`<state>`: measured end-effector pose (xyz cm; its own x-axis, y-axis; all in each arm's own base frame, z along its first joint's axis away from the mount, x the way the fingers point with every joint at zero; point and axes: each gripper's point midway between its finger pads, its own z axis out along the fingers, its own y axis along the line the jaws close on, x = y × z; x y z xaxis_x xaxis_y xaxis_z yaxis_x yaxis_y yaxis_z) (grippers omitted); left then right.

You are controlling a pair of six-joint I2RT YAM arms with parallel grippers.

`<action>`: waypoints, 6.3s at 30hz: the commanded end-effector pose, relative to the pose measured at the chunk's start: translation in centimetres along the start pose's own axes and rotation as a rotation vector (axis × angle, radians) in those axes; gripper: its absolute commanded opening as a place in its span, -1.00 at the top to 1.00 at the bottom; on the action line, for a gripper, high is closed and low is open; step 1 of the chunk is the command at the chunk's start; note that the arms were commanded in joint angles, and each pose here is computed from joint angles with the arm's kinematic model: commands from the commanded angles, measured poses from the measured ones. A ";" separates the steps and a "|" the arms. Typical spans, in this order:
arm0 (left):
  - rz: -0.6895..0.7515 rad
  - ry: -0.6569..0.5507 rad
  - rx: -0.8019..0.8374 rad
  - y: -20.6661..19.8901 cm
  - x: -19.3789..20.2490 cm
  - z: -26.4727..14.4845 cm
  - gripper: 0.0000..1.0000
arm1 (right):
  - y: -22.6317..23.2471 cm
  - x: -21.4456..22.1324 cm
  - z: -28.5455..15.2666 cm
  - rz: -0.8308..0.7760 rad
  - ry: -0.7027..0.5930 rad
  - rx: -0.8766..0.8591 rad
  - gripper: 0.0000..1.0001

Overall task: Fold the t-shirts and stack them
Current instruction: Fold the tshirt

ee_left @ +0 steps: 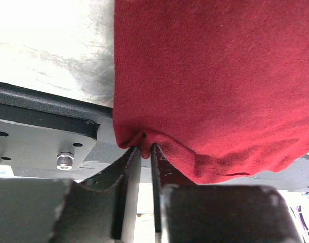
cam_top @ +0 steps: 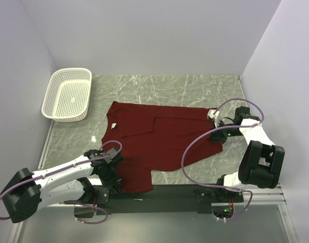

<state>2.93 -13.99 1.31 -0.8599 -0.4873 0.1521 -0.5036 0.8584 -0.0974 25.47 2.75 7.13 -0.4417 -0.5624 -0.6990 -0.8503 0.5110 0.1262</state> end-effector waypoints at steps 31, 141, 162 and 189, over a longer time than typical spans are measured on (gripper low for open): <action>0.025 -0.284 0.261 -7.3 -6.7 -13.5 0.99 | -0.2 -4.3 -5.6 -0.097 -0.037 0.113 1.00; 0.033 -0.451 0.590 -15.2 -18.4 -19.0 0.99 | -0.5 2.5 -5.1 0.177 -0.012 0.209 1.00; 0.039 -0.499 0.513 -16.6 -23.0 -19.1 0.99 | -4.3 3.2 -4.5 0.274 -0.009 0.246 1.00; 0.003 -0.484 0.508 -17.4 -26.4 -18.3 0.99 | -6.1 3.3 -4.1 0.327 -0.032 0.272 1.00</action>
<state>34.26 -13.17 15.19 -0.7569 -0.6087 -0.2380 -0.4233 0.7340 -0.5310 26.32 -3.96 5.84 -0.6921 -0.3253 -0.6443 -0.5614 0.8036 0.1974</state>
